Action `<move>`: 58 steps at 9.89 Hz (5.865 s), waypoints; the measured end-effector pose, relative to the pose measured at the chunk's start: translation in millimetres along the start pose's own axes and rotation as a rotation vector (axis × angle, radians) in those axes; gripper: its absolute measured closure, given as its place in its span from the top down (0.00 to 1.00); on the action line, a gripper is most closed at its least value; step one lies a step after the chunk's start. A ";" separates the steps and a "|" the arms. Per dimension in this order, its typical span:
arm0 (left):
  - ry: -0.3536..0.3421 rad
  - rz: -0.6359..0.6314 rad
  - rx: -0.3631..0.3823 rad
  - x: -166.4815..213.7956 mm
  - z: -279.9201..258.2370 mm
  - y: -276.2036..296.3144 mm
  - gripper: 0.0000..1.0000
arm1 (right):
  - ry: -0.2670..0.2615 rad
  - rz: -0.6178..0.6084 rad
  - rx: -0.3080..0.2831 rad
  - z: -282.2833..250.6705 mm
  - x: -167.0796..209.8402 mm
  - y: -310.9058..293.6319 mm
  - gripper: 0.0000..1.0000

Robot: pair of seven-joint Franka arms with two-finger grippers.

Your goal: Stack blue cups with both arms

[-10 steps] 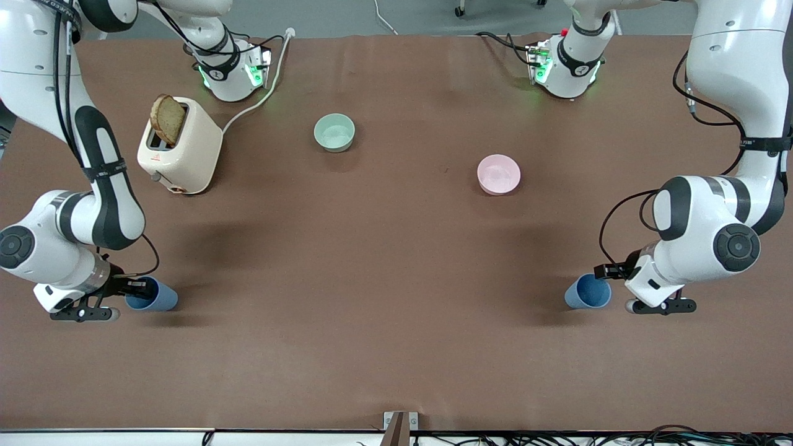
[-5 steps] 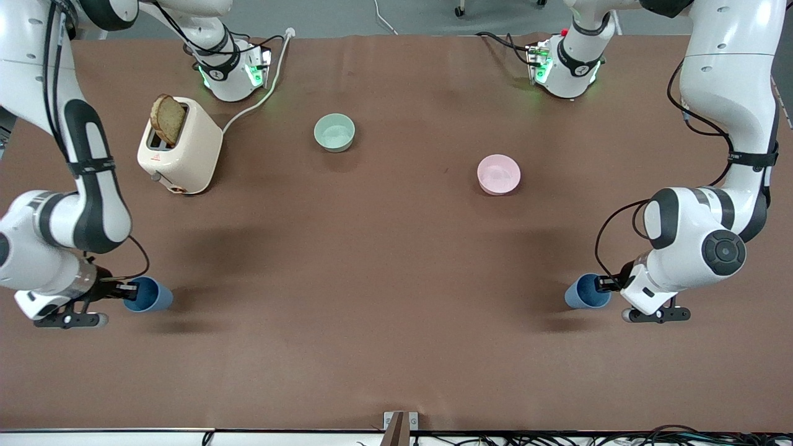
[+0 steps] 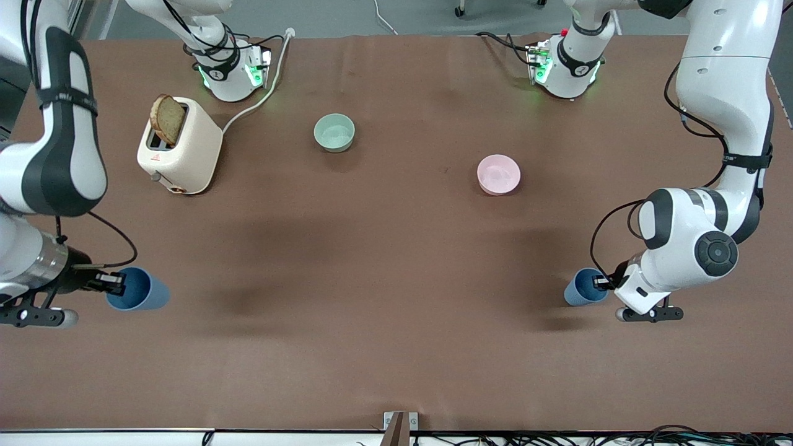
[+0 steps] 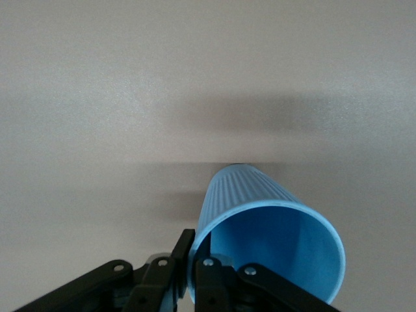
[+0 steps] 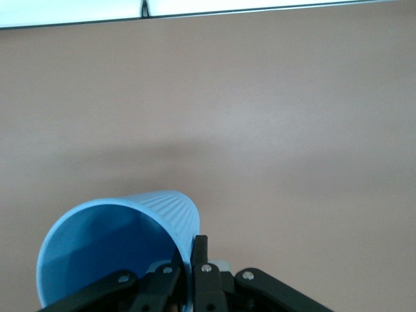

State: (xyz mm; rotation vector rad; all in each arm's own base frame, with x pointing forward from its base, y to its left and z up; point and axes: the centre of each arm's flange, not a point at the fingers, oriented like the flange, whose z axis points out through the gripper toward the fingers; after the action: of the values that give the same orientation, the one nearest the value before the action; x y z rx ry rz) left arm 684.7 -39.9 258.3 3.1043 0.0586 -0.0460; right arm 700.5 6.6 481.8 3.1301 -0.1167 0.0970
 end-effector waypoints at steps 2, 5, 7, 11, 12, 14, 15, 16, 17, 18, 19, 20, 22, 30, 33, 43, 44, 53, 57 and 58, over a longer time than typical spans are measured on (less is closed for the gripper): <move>-0.046 -0.095 -0.013 -7.8 -19.3 25.1 0.06 | -0.029 -0.005 0.007 -43.3 -23.5 -32.8 0.04; -0.063 -0.266 -0.083 -45.4 -85.3 153.0 0.06 | -0.065 0.046 0.075 -104.4 -58.7 -49.0 0.04; -0.103 -0.376 -0.095 -89.1 -82.5 254.6 0.06 | -0.064 0.067 0.098 -113.7 -66.3 -70.8 0.04; -0.138 -0.541 -0.115 -166.9 -13.1 404.5 0.06 | -0.084 0.106 0.096 -106.8 -88.0 -161.9 0.04; -0.142 -0.549 -0.101 -169.5 2.2 408.5 0.06 | -0.076 0.125 0.101 -103.4 -92.5 -184.9 0.04; -0.147 -0.564 -0.091 -160.5 13.8 399.8 0.11 | -0.075 0.153 0.103 -91.5 -100.5 -221.8 0.04; -0.147 -0.576 -0.091 -158.0 14.4 397.5 0.16 | -0.083 0.159 0.099 -84.8 -105.0 -236.4 0.04; -0.142 -0.594 -0.098 -155.2 9.8 398.0 0.29 | -0.092 0.164 0.094 -77.7 -109.2 -250.2 0.04; -0.136 -0.610 -0.103 -148.5 -3.4 396.1 0.45 | -0.092 0.176 0.095 -71.5 -113.1 -265.0 0.04; -0.130 -0.620 -0.092 -139.1 -26.6 387.7 0.58 | -0.088 0.198 0.099 -63.2 -116.9 -282.5 0.04; -0.109 -0.627 -0.081 -130.7 -69.1 375.4 0.71 | -0.085 0.222 0.103 -49.2 -124.5 -309.5 0.04; -0.065 -0.604 -0.062 -128.2 -125.0 359.5 0.87 | -0.081 0.248 0.108 -28.0 -136.4 -345.2 0.04; 0.008 -0.499 0.003 -126.4 -237.9 300.6 1.00 | -0.073 0.306 0.121 27.5 -161.2 -413.1 0.04; 0.160 -0.129 0.065 -116.9 -427.6 38.0 1.00 | -0.075 0.323 0.127 91.0 -197.6 -476.6 0.04; 0.111 0.003 0.080 -129.1 -418.7 20.6 1.00 | -0.081 0.321 0.119 103.6 -200.4 -480.6 0.04; 0.080 0.047 0.049 -147.2 -409.1 9.9 1.00 | -0.029 0.319 0.153 101.9 -190.8 -485.4 0.67; 0.082 0.048 0.049 -147.1 -409.3 10.3 1.00 | 0.010 0.320 0.144 74.9 -179.6 -472.3 0.83; 0.076 0.069 0.048 -147.4 -405.7 21.8 1.00 | -0.094 0.177 -0.029 -133.6 -81.5 -41.9 1.00; 0.060 0.061 0.050 -148.3 -403.4 17.7 1.00 | -0.099 0.140 -0.015 -161.4 -104.2 76.7 1.00; 0.052 0.061 0.051 -148.7 -401.5 17.2 1.00 | -0.098 0.135 -0.013 -164.6 -109.6 82.7 1.00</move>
State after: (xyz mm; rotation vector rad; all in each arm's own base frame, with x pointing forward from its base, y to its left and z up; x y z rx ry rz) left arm 548.5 -47.8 664.5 3.1557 -0.0358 0.0350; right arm 575.1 -66.1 639.7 3.1109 -0.3287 -0.0568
